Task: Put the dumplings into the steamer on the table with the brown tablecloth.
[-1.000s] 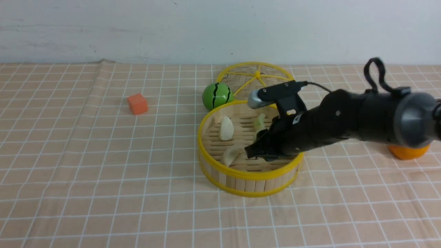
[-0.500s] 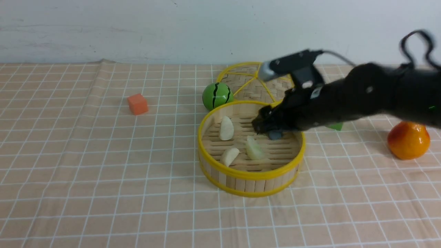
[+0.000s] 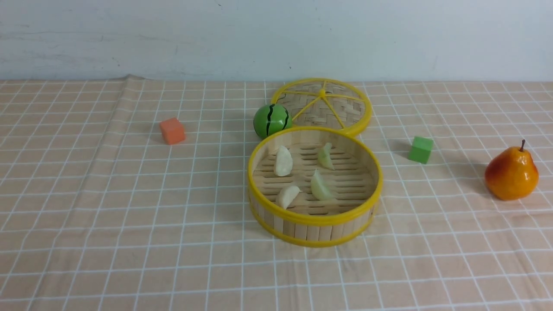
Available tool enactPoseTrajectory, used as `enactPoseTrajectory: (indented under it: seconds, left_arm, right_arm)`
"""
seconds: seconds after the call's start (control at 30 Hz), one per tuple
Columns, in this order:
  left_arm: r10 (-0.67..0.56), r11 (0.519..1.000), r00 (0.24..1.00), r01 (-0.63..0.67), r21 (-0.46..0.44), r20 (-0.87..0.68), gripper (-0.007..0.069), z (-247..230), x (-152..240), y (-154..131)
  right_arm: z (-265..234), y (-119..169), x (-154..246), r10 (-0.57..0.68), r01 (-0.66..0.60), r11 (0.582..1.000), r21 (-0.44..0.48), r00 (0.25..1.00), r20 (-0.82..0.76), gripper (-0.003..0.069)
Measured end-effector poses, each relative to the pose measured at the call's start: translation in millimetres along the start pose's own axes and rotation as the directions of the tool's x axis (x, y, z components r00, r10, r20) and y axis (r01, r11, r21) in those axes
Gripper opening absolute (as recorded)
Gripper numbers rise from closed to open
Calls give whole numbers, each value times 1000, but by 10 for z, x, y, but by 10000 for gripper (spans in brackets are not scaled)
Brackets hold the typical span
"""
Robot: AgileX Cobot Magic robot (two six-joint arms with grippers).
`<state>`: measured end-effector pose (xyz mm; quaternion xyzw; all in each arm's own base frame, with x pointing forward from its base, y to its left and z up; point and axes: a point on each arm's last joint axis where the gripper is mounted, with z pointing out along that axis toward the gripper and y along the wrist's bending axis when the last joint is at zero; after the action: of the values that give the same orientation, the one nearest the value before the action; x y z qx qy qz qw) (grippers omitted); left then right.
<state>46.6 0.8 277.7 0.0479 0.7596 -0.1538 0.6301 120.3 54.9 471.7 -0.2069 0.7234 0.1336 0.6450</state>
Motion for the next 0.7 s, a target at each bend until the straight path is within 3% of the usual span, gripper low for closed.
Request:
enactPoseTrajectory:
  seconds: [0.13,0.33,0.4,0.43,0.57,0.7]
  left_arm:
    - [0,1000,1000,0,0,0,176,0,0,0]
    - [0,1000,1000,0,0,0,181,0,0,0]
    - [0,1000,1000,0,0,0,182,0,0,0]
    - [0,1000,1000,0,0,0,183,0,0,0]
    - [0,1000,1000,0,0,0,183,0,0,0]
    - [1,1000,1000,-1,-1,0,185,0,0,0]
  right_arm:
    - [-298,74,503,-13,12,999,31,1000,20,-14]
    - [-198,125,1727,43,-40,996,81,998,-44,-20]
    - [-172,130,1915,65,-61,994,91,997,-51,-20]
    - [-124,144,2250,105,-95,990,104,990,-98,-19]
    - [-103,175,2819,216,-191,971,144,960,-180,-18]
    - [-131,221,3068,245,-213,967,141,929,-276,-15]
